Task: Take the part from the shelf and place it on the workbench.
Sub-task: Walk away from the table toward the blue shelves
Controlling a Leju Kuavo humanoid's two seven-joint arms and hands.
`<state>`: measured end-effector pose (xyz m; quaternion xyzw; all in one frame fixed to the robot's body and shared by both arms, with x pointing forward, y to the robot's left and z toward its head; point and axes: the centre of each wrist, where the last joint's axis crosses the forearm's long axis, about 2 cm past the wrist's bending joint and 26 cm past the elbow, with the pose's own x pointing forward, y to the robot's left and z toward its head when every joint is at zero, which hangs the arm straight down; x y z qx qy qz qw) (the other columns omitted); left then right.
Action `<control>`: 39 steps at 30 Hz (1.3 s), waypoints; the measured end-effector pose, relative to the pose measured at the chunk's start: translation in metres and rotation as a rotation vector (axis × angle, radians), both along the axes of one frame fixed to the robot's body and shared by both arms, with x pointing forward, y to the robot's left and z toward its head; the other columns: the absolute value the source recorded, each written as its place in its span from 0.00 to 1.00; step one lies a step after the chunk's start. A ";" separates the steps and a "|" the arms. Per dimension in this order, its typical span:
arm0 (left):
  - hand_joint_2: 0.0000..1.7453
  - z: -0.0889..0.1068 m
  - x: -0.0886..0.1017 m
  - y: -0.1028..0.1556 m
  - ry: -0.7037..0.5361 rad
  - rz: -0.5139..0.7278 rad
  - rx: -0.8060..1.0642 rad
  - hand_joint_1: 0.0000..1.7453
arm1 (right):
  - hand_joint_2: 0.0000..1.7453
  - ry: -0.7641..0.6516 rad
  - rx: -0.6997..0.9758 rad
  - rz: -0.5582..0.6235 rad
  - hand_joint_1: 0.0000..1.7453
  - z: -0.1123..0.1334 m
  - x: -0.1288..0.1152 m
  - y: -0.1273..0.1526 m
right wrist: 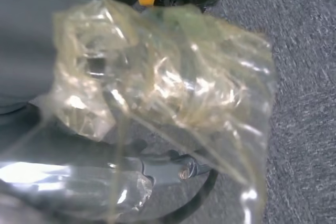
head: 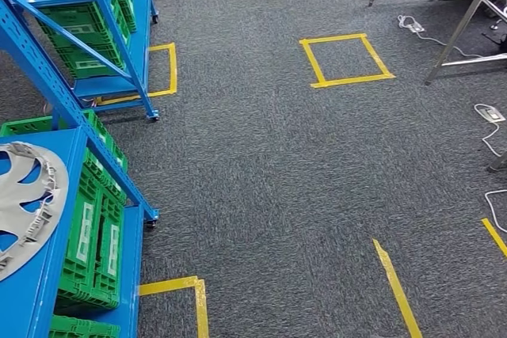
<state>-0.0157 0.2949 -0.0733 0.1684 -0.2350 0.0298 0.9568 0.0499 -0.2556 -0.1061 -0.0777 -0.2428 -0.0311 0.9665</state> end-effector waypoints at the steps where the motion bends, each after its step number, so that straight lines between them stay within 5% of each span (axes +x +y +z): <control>1: 0.00 0.000 0.000 0.000 -0.001 -0.001 0.000 0.00 | 0.00 0.000 -0.001 -0.001 0.00 0.000 0.000 0.000; 39: 0.00 -0.001 0.004 0.006 -0.018 0.012 0.006 0.00 | 0.00 0.012 -0.022 0.033 0.00 0.000 -0.004 0.000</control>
